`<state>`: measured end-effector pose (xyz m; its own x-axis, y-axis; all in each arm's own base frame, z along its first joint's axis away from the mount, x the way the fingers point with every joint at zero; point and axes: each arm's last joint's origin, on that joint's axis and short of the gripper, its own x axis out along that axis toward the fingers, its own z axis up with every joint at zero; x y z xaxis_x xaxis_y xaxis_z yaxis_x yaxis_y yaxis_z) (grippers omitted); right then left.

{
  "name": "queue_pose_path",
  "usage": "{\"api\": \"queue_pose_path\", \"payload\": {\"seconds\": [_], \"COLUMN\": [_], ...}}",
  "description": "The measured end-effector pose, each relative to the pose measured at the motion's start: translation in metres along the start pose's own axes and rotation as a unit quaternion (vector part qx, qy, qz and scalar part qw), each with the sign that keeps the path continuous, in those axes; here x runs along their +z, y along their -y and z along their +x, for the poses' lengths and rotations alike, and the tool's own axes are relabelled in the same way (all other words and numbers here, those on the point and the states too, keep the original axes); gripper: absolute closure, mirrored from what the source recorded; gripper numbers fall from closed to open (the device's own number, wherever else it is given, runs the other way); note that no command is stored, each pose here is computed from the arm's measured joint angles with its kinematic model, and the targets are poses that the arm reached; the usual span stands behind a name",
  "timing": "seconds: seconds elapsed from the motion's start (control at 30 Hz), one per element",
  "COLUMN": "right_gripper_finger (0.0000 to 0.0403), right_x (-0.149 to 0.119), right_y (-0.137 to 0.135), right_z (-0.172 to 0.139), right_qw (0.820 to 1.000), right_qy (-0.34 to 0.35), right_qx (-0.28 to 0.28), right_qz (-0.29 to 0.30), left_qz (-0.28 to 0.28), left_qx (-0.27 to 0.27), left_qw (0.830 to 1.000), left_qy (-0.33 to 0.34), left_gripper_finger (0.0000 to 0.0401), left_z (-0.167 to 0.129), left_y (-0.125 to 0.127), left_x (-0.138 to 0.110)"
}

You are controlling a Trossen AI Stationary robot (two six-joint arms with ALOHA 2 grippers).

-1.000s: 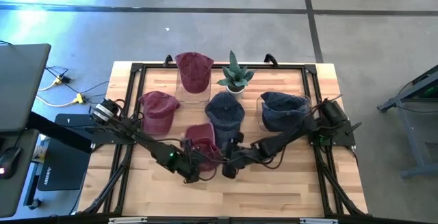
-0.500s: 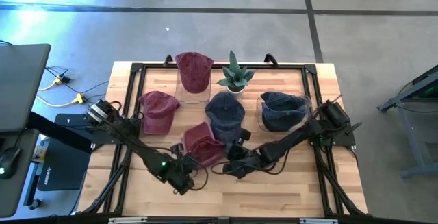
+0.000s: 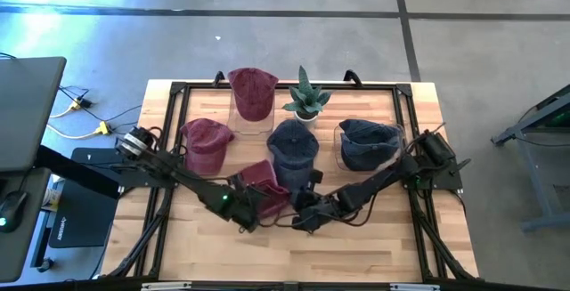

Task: Pick & Place hat
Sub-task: Put the bottom red cap into the left transparent bin

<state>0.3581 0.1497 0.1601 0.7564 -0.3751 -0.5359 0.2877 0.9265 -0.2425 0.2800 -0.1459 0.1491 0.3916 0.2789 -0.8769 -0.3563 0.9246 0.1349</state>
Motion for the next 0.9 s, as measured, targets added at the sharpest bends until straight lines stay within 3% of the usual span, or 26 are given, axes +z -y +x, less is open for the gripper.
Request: {"api": "queue_pose_path", "payload": {"seconds": [0.1,0.2,0.37,0.5,0.6,0.73,0.9], "right_gripper_finger": [0.0395,0.0393,0.0399,0.0385,0.0379,0.0386,0.0397], "right_x": [0.0,0.0,0.0,0.0,0.0,0.0,0.001], "right_y": [-0.001,-0.003,-0.001,-0.001,-0.002,-0.002,-0.002], "right_z": [-0.003,-0.003,-0.001,-0.001,-0.001,-0.001,-0.002], "right_qw": [1.0,0.999,0.998,0.998,0.998,0.998,0.998], "right_qy": [-0.004,-0.012,-0.018,-0.02,-0.021,-0.021,-0.021], "right_qx": [0.009,0.046,0.052,0.056,0.061,0.062,0.063], "right_qz": [-0.007,-0.01,0.001,0.003,0.003,0.003,0.004], "left_qz": [-0.002,-0.004,0.019,0.071,0.076,0.104,0.139], "left_qx": [-0.017,0.008,-0.023,-0.043,-0.058,-0.108,-0.151], "left_qw": [0.999,0.998,0.999,0.997,0.995,0.989,0.978], "left_qy": [-0.051,-0.062,-0.02,0.002,0.027,0.016,0.024], "left_gripper_finger": [0.0396,0.04,0.0398,0.0398,0.0394,0.0353,0.0249], "left_z": [0.002,-0.005,-0.033,-0.044,-0.046,-0.046,-0.042], "left_y": [-0.005,-0.009,0.002,0.013,0.019,0.024,0.033], "left_x": [-0.005,-0.005,0.009,0.011,0.011,0.014,0.016]}}
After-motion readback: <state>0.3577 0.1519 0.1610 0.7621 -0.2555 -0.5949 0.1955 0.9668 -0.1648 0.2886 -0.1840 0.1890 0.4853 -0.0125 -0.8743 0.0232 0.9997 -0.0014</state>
